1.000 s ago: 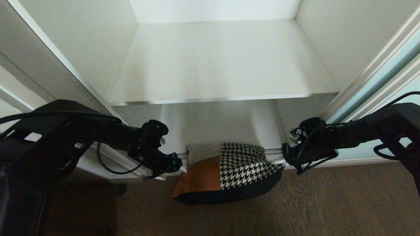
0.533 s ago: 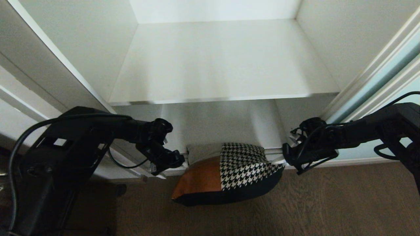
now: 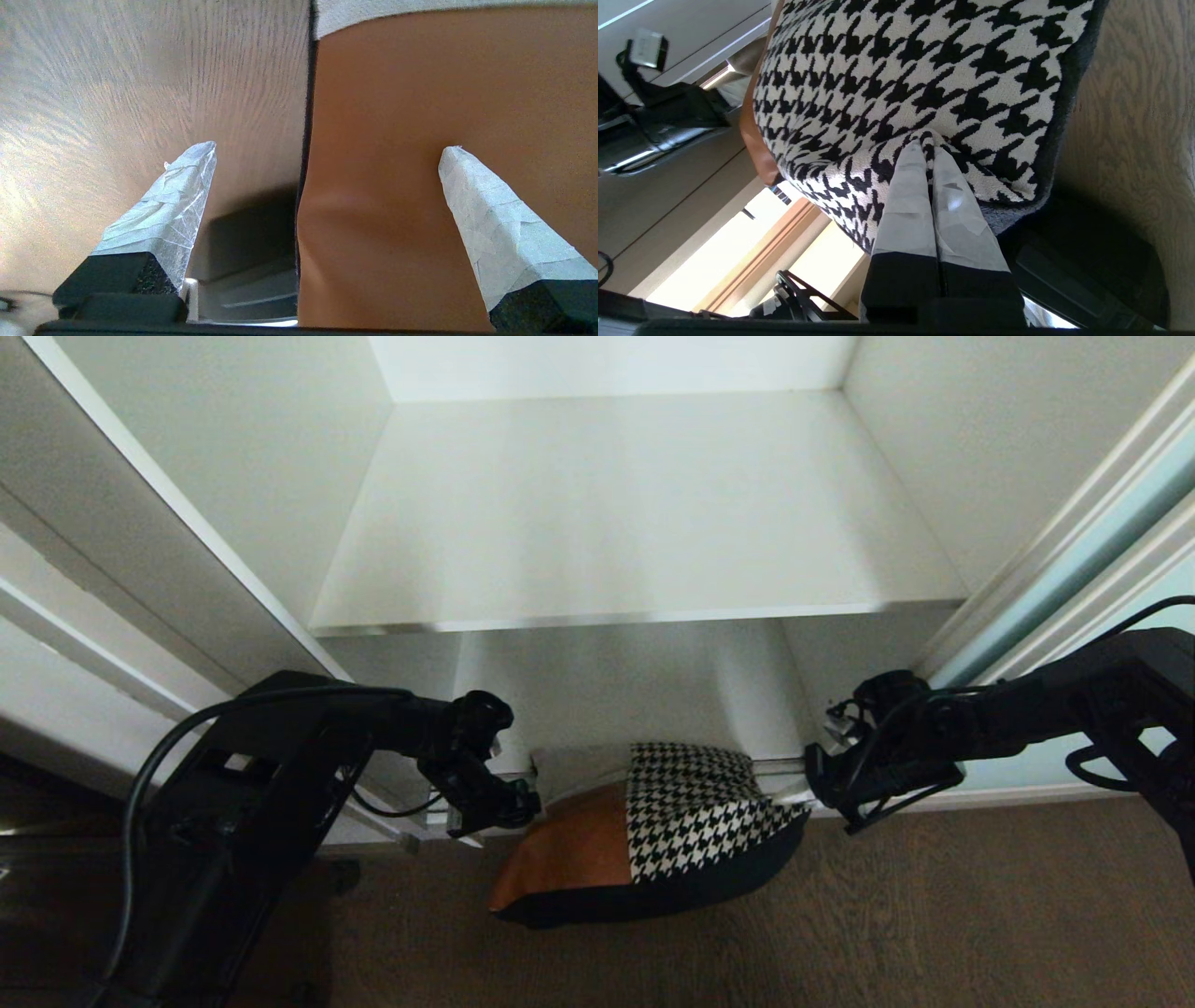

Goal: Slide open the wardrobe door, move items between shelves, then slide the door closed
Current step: Place the pillow on the lower shelf

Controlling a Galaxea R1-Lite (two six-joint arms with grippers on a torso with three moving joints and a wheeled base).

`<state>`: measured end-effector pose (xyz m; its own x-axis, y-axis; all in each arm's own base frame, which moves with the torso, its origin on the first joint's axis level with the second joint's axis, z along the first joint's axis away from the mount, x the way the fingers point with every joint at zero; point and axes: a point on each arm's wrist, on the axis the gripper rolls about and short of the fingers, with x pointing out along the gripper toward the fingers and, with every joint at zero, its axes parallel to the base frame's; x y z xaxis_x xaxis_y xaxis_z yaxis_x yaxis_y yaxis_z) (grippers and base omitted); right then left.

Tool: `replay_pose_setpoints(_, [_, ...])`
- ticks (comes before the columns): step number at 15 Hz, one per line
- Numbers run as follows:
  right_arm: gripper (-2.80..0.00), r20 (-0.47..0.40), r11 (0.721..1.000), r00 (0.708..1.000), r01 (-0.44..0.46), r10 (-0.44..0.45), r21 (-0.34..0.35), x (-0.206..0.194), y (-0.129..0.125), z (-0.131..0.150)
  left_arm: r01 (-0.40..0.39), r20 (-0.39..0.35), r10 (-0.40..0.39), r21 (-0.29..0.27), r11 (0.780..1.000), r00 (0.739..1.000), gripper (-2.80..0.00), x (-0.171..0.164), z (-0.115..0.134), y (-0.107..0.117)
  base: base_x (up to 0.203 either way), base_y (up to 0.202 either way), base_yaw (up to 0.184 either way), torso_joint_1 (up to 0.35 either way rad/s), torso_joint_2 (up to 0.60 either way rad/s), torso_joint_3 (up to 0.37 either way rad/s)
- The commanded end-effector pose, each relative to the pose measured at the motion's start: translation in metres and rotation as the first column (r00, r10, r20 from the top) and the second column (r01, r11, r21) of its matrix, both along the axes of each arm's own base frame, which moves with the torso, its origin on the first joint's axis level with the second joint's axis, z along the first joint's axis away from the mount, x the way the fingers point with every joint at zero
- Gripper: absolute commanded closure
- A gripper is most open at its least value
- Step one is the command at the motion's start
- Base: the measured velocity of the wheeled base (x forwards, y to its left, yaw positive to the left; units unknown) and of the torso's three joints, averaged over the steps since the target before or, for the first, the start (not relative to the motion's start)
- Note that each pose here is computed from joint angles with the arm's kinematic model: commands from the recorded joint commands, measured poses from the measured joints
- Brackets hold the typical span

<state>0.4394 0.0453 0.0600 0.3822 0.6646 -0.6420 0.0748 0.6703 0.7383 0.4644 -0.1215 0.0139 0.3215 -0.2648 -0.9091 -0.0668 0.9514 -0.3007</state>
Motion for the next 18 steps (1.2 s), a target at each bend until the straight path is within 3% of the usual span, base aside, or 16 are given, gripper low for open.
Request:
replay_pose_setpoints(1, [0.00,-0.001,1.000,1.000,-0.007,0.007,0.013,-0.001,0.000,0.001,0.032,0.024,-0.032,-0.005,0.999,0.999,-2.80,-0.001,0.000,-0.012,0.000,0.000,0.000,0.000,0.00,0.000])
replay_pose_setpoints(5, [0.00,0.004,1.000,1.000,-0.008,0.008,0.016,-0.002,-0.001,0.004,0.074,-0.013,-0.074,0.012,0.997,0.997,-2.80,-0.007,-0.001,-0.019,0.000,0.000,0.000,0.000,0.00,0.000])
replay_pose_setpoints(10, [0.00,0.005,0.999,1.000,-0.020,0.020,0.031,-0.002,-0.001,0.003,0.056,-0.188,-0.049,0.032,0.998,0.981,-2.80,-0.028,0.011,-0.013,0.000,0.000,0.000,0.000,0.00,0.000])
replay_pose_setpoints(12, [0.00,0.009,0.999,1.000,-0.025,0.024,0.036,-0.003,-0.001,0.005,0.023,-0.195,-0.017,0.028,0.999,0.981,-2.80,-0.029,0.010,-0.020,0.000,0.000,0.000,0.000,0.00,0.000])
replay_pose_setpoints(17, [0.00,0.011,0.999,1.000,-0.021,0.021,0.036,-0.003,-0.002,0.006,0.007,-0.121,0.008,0.122,0.992,0.993,-2.80,-0.027,-0.003,-0.038,0.000,0.000,0.000,0.000,0.00,0.000])
replay_pose_setpoints(18, [0.00,0.012,0.999,1.000,-0.021,0.020,0.035,-0.003,-0.003,0.006,0.003,-0.096,0.009,0.116,0.993,0.995,-2.80,-0.026,-0.001,-0.042,0.000,0.000,0.000,0.000,0.00,0.000])
